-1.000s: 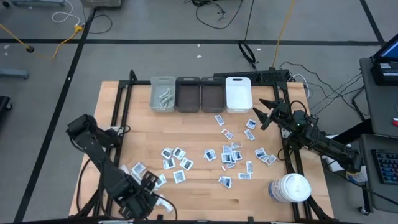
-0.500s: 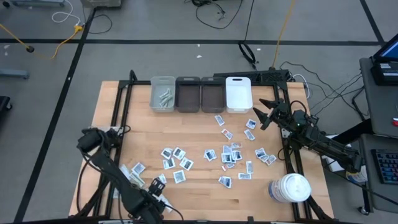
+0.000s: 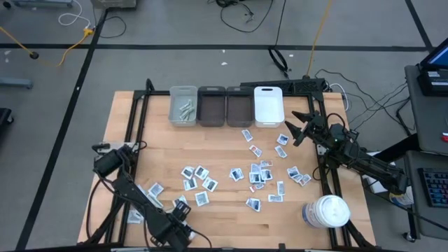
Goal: Pick & Place First Aid Supplies
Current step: Put the bandage into the gray bin
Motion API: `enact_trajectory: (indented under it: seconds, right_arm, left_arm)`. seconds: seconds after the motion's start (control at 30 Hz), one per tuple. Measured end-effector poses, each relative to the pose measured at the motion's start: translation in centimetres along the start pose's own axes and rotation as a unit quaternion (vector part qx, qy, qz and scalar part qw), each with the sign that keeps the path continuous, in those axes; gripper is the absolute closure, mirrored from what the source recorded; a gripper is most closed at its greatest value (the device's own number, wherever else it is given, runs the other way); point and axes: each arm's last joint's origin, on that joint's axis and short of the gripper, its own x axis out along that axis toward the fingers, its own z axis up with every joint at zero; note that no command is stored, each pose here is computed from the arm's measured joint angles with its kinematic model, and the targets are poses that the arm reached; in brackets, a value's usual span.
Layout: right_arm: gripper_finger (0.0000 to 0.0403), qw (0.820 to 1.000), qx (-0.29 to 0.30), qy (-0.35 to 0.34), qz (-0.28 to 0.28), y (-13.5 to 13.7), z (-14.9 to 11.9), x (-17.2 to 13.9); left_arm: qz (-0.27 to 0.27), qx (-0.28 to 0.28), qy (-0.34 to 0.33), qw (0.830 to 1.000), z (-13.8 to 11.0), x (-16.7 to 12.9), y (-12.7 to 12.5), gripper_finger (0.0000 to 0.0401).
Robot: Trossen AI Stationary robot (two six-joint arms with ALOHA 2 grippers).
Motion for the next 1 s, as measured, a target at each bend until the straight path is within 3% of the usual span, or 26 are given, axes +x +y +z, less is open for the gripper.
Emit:
enact_trajectory:
  seconds: [0.4,0.63,0.9,1.0]
  right_arm:
    - [0.0105,1.000,0.000,0.000,0.000,0.0,0.0,0.0]
    - [0.0105,1.000,0.000,0.000,0.000,0.0,0.0,0.0]
    - [0.0105,1.000,0.000,0.000,0.000,0.0,0.0,0.0]
    - [0.0105,1.000,0.000,0.000,0.000,0.0,0.0,0.0]
  left_arm:
    - [0.002,-0.018,-0.001,1.000,-0.3,-0.2,0.5,0.0391]
    - [0.007,-0.027,0.025,0.999,-1.2,-1.5,1.1,0.0377]
    - [0.000,-0.045,0.016,0.999,-1.2,-2.0,1.8,0.0394]
    - [0.002,-0.054,0.010,0.999,-1.1,-2.0,1.7,0.0373]
